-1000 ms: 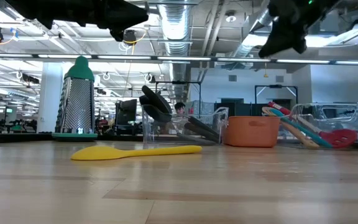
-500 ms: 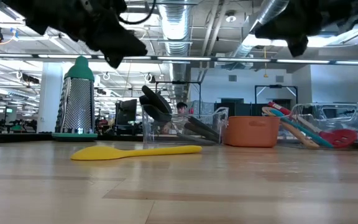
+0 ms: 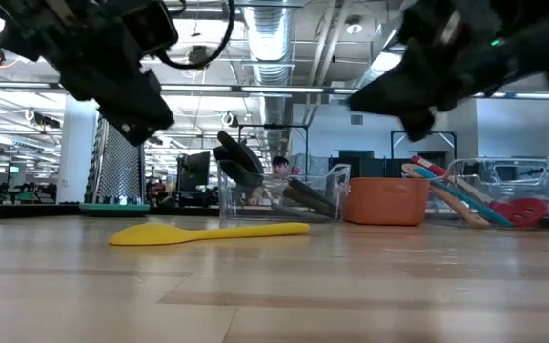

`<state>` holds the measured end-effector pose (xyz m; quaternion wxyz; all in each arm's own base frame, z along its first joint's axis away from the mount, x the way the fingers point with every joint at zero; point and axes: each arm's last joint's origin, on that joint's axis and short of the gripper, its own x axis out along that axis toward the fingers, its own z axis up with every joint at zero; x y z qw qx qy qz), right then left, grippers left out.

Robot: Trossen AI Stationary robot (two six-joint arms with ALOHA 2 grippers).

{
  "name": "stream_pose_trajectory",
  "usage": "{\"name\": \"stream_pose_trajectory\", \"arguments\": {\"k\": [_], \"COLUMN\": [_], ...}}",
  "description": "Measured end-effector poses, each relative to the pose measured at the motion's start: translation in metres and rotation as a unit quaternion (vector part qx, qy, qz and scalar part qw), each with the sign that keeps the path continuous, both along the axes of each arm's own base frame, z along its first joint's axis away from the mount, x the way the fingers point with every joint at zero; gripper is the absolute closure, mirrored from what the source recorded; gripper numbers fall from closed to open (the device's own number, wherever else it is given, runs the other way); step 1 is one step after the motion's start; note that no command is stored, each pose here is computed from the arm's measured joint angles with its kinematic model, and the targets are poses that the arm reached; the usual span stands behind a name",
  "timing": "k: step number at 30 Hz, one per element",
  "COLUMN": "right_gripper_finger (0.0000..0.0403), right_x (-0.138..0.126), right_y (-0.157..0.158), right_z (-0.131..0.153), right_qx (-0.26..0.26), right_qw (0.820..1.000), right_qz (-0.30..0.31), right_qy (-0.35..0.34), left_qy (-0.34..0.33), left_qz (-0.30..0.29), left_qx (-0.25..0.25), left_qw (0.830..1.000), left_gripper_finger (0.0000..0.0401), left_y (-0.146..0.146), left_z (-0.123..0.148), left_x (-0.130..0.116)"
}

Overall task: Pick & Place Kitchen Items
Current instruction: Put the yellow spoon in the right transparent bin

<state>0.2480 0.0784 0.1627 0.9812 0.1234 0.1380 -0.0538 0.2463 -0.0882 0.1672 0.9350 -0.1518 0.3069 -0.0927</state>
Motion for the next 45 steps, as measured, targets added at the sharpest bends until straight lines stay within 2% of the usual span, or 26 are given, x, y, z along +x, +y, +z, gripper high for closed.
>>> {"name": "stream_pose_trajectory", "arguments": {"k": [6,11,16,20,25,28,31,34,37,39,45], "right_gripper_finger": [0.0387,0.0368,0.0348,0.0341,0.034,0.034,0.034,0.034,0.034,0.034,0.034], "right_x": [0.049,0.084,0.111,0.13,0.145,0.149,0.15,0.15,0.148,0.149,0.144], "right_y": [0.004,-0.011,-0.032,-0.044,-0.057,-0.06,-0.061,-0.061,-0.061,-0.061,-0.061], "right_z": [-0.011,-0.009,0.005,0.015,0.008,-0.002,-0.009,-0.008,-0.002,0.007,0.031], "right_qx": [-0.108,-0.196,-0.209,-0.212,-0.224,-0.22,-0.218,-0.219,-0.219,-0.223,-0.227], "right_qw": [0.99,0.958,0.916,0.895,0.875,0.871,0.866,0.867,0.869,0.877,0.89], "right_qz": [0.07,0.082,0.124,0.171,0.2,0.199,0.201,0.2,0.199,0.194,0.186], "right_qy": [0.056,0.191,0.318,0.353,0.381,0.392,0.402,0.4,0.397,0.378,0.347], "left_qy": [-0.01,0.005,0.021,0.028,0.05,0.068,0.098,0.101,0.076,0.063,0.103], "left_qz": [-0.006,-0.001,0.0,0.004,0.011,0.05,0.087,0.107,0.101,0.09,0.085], "left_qx": [0.003,0.009,0.016,0.023,0.038,0.052,0.031,0.006,-0.022,-0.041,-0.066], "left_qw": [1.0,1.0,1.0,0.999,0.998,0.995,0.991,0.989,0.992,0.993,0.989], "left_gripper_finger": [0.0352,0.0352,0.0352,0.0352,0.0352,0.0356,0.0376,0.0396,0.0398,0.0399,0.04], "left_y": [-0.01,-0.012,-0.011,-0.01,-0.008,-0.001,0.007,0.01,0.007,0.003,-0.007], "left_z": [0.003,0.0,-0.002,-0.004,-0.012,-0.025,-0.04,-0.047,-0.043,-0.042,-0.065], "left_x": [-0.004,-0.007,-0.009,-0.01,-0.015,-0.024,-0.035,-0.041,-0.038,-0.035,-0.031]}}
